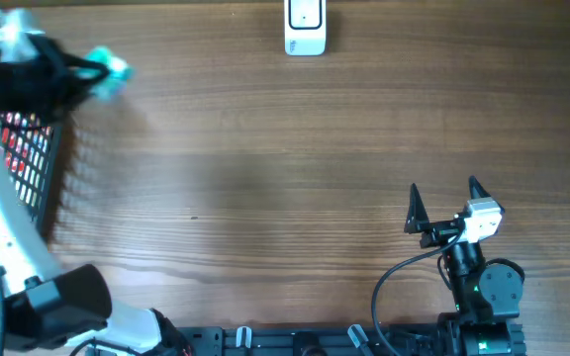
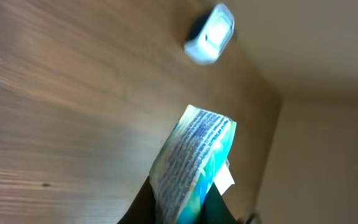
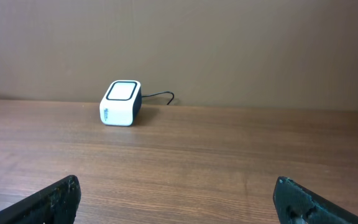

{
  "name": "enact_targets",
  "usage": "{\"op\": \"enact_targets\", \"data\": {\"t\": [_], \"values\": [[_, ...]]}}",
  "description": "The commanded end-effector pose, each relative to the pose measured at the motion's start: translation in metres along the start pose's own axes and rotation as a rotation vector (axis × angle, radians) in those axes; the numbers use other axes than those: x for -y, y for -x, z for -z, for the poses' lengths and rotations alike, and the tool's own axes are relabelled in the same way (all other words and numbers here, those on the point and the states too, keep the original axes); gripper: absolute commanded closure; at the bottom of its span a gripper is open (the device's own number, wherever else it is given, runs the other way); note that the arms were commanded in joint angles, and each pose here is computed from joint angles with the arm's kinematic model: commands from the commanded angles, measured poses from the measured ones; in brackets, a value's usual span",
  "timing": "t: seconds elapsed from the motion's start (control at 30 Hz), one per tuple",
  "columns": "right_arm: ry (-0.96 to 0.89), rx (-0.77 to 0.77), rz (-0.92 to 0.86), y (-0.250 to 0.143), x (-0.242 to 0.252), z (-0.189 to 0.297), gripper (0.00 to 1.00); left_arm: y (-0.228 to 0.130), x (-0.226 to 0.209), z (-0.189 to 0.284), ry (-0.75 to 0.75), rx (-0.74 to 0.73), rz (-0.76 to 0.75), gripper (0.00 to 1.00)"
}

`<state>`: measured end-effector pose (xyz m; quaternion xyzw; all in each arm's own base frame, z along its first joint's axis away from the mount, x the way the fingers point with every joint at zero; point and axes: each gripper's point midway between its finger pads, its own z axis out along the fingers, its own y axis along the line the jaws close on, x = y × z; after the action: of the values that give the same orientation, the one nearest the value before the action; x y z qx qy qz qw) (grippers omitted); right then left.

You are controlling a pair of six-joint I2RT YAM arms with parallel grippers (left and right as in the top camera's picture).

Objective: Scan the item barcode
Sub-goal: 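Lift the teal box out and carry it toward the scanner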

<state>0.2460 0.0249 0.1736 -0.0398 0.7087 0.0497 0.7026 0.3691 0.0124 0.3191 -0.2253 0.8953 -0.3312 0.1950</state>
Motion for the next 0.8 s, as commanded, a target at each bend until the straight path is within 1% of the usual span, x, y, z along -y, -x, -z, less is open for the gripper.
{"op": "enact_targets", "data": {"t": [0.0,0.17,0.33,0.47,0.53,0.7,0.73,0.77], "values": [[-0.010,0.008,-0.012,0.001,0.002,0.000,0.00,-0.031,0.015,-0.037,0.134,-0.095,-0.178,0.96],[-0.010,0.008,-0.012,0.001,0.002,0.000,0.00,-0.074,0.035,-0.087,0.269,-0.214,-0.344,0.96],[-0.010,0.008,-0.012,0.001,0.002,0.000,0.00,-0.102,0.035,-0.132,0.436,-0.268,-0.378,0.96],[-0.010,0.008,-0.012,0.001,0.002,0.000,0.00,-0.112,0.016,-0.168,0.623,-0.271,-0.406,0.96],[-0.010,0.008,-0.012,0.001,0.002,0.000,0.01,-0.113,0.006,-0.182,0.691,-0.276,-0.407,0.96],[-0.010,0.008,-0.012,0.001,0.002,0.000,0.00,-0.119,-0.023,-0.217,0.785,-0.346,-0.365,0.95],[-0.010,0.008,-0.012,0.001,0.002,0.000,0.00,-0.121,-0.029,-0.223,0.800,-0.362,-0.358,0.94],[-0.010,0.008,-0.012,0.001,0.002,0.000,0.00,-0.123,-0.038,-0.233,0.825,-0.390,-0.352,0.87]]}}
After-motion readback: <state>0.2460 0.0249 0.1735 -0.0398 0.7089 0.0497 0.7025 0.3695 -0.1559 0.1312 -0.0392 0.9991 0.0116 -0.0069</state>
